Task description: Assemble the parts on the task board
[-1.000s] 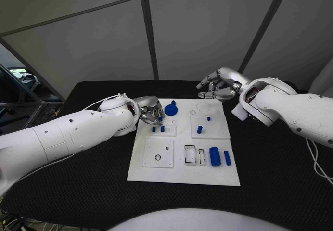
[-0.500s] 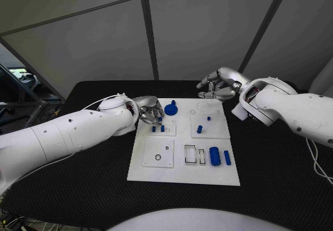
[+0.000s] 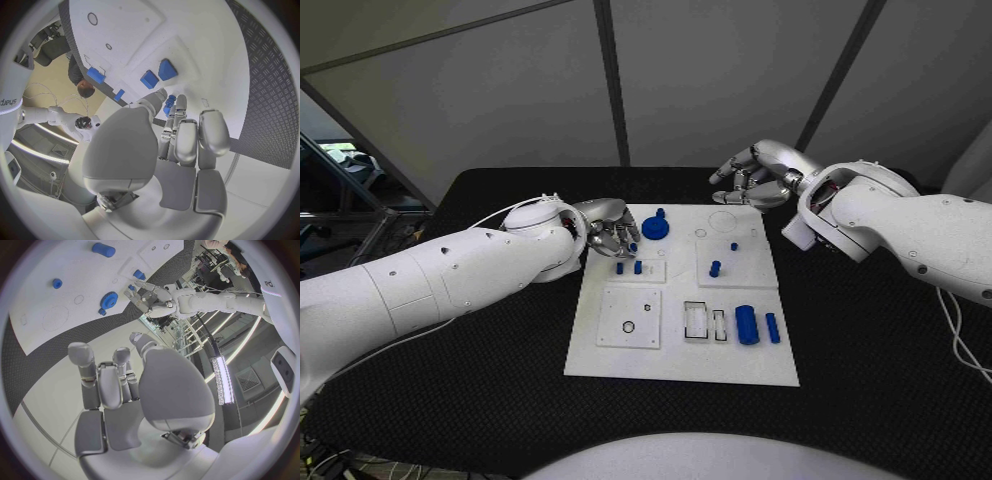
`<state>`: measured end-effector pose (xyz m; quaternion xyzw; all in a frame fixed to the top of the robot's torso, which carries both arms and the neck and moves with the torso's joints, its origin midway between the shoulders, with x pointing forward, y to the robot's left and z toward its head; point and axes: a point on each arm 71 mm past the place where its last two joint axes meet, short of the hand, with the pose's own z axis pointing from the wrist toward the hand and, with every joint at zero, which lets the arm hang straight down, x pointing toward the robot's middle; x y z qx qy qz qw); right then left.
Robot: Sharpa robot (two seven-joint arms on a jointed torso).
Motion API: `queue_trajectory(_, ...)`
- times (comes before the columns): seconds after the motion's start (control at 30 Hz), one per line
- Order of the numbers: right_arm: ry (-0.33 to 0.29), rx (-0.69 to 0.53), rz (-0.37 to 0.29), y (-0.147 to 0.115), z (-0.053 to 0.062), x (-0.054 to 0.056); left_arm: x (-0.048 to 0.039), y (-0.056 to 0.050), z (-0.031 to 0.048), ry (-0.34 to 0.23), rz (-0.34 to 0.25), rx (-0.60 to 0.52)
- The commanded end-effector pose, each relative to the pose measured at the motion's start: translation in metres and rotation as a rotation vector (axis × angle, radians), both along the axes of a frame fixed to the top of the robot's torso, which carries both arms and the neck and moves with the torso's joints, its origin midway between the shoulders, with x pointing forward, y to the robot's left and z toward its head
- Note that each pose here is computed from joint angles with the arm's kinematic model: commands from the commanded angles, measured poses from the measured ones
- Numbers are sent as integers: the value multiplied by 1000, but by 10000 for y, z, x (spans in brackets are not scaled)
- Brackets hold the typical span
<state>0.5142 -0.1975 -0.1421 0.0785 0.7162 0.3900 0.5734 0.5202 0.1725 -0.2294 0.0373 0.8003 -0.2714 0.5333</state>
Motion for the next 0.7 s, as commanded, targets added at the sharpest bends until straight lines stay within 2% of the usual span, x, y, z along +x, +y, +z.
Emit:
queue_trajectory(0.03, -8, 2, 4, -8, 14, 4, 6, 25, 33, -14, 0, -14)
queue_trajectory(0.17, -13, 1, -10, -54, 12, 22, 16, 88, 104, -14, 4, -35)
queue_trajectory(0.37, -38, -32, -41, -166, 11, 50, 37, 301, 309, 17, 67, -158)
queue_trajectory(0.47, -60, -96, -41, -209, 1, 55, 51, 465, 432, 22, 120, -280)
queue_trajectory(0.57, -85, -194, -23, -233, -37, 40, 53, 646, 544, 14, 181, -456)
queue_trajectory(0.7, -110, -333, 3, -247, -111, 1, 19, 815, 644, 33, 230, -683)
